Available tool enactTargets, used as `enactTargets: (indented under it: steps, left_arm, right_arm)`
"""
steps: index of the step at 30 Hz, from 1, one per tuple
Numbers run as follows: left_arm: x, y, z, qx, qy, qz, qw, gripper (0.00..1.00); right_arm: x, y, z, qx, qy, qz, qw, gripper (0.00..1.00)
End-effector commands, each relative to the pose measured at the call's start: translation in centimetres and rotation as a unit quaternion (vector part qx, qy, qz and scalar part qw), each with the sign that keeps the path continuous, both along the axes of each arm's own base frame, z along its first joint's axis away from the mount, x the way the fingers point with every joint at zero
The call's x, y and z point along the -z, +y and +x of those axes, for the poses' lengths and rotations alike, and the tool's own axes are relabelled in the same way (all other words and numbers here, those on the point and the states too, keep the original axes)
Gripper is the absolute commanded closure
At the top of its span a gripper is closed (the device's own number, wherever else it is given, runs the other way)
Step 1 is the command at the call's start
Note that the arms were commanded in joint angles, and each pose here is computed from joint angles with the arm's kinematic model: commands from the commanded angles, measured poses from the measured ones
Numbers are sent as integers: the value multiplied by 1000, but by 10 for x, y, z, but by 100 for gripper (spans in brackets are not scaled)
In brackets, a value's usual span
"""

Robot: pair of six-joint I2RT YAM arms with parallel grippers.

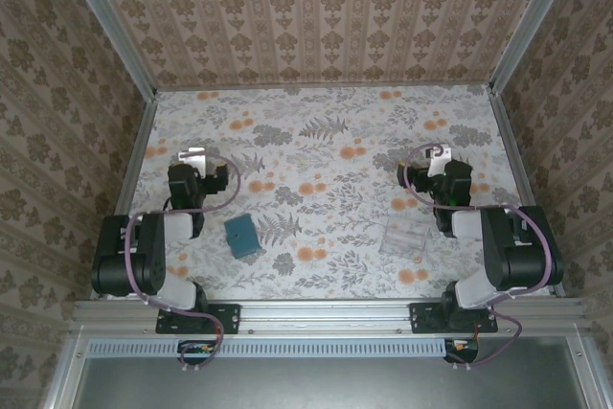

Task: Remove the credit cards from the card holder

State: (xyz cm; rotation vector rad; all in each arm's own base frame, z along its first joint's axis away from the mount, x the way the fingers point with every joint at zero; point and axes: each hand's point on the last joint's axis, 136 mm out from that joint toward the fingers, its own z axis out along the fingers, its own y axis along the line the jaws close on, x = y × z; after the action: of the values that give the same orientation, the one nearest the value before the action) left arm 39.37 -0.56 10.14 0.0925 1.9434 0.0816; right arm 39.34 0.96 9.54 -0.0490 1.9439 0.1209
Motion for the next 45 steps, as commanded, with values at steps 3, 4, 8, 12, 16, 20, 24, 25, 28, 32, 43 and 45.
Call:
enactTargets:
  steps: [3,4,8,12,16,20,24,25,28,32,43,45]
  left_arm:
    - [-25,1,-3,-17,0,23,1000,0]
    - [-29,1,-5,-23,3,23,999,0]
    - [-44,-6,-10,-28,16,8,999,0]
    - [-58,-23,-18,-13,38,-18,999,0]
    - [-69,-49,-31,13,68,-45,997,1]
    - [-66,-66,-51,21,123,-67,990,3]
    - [-56,-72,-72,4,189,-99,977,7]
    - [-53,-74,-77,1,203,-108,973,7]
    - [-43,-78,-90,1,239,-123,963,8]
    - [-35,-85,-102,8,256,-139,957,8]
    - [-33,-82,-115,2,248,-161,955,7]
    - [-32,-82,-116,0,251,-164,954,7]
  right_arm:
    - [-26,-8,5,31,10,5,999,0]
    - [-34,-8,4,33,10,7,999,0]
    - [-45,-5,0,43,50,31,997,0]
    - [-49,10,-11,35,112,76,990,2]
    - [-52,26,-23,30,173,126,976,9]
    - [-46,39,-43,32,258,158,953,20]
    - [-39,45,-67,49,323,162,931,33]
    - [-35,44,-77,57,345,163,923,35]
    - [-28,33,-97,95,382,151,907,40]
    - [-23,12,-126,160,398,126,895,42]
    - [0,5,-174,210,401,156,878,57]
    - [6,10,-177,205,410,171,872,58]
